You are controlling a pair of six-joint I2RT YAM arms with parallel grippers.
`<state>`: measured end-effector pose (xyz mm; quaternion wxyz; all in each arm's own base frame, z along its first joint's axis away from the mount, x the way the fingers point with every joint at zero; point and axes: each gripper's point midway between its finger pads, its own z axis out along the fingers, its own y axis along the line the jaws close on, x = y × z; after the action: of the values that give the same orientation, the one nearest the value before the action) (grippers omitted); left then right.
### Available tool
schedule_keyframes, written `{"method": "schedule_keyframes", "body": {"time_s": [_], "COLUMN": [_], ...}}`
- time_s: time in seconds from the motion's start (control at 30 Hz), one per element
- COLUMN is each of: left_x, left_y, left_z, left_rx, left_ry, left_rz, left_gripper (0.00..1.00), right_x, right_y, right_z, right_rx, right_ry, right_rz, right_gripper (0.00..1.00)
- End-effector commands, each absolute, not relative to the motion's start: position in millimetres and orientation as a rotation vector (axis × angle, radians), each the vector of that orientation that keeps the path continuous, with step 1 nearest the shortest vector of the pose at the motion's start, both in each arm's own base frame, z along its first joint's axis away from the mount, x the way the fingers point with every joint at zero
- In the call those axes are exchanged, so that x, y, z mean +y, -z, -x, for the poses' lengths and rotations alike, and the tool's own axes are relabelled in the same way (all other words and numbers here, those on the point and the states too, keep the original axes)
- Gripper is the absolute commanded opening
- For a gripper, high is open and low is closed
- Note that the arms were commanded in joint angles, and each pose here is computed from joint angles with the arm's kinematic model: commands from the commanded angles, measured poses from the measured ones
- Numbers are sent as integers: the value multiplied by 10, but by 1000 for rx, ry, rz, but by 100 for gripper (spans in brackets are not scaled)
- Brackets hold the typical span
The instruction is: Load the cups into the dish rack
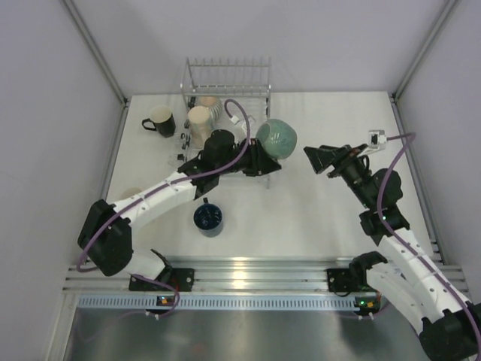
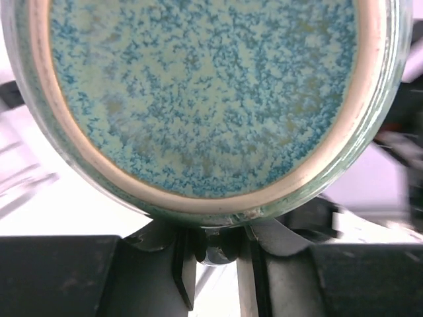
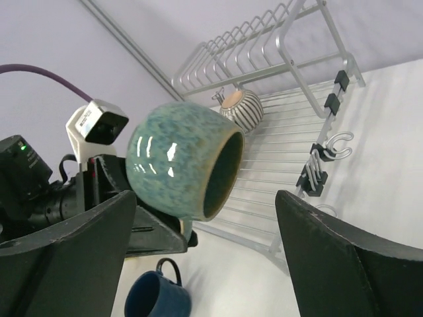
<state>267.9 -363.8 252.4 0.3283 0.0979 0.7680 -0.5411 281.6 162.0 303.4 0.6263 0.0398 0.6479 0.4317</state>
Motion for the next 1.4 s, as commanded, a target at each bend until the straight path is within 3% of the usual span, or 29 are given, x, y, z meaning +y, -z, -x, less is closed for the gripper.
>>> {"method": "schedule_keyframes", "body": {"time_s": [0.0, 0.2, 0.47, 1.0, 1.37], "left_x": [-3436, -3069, -2757, -2634, -2477], "left_y": [-2902, -2552, -2248, -1672, -1475], "left_z": [-3010, -3456, -3988, -4542, -4740], "left_rx": [1882, 2009, 2067, 2146, 2190], "left_ry": [1116, 679, 382, 171, 176], "left_rz": [-319, -257, -205, -112, -51], "left_gripper": [0, 0, 0, 0, 0], "right_x": [1528, 1415, 1256, 1143, 1123], "right_y": [-3168, -3271, -3361, -3438, -3400], "right_z": [-2760, -2711, -2639, -2546, -2562], "right_rx": [1450, 1439, 1426, 1401, 1411], "right_ry": [-921, -848, -751, -691, -676], "right_rz": [-69, -65, -65, -60, -67], "right_gripper": [87, 88, 89, 89, 89]}}
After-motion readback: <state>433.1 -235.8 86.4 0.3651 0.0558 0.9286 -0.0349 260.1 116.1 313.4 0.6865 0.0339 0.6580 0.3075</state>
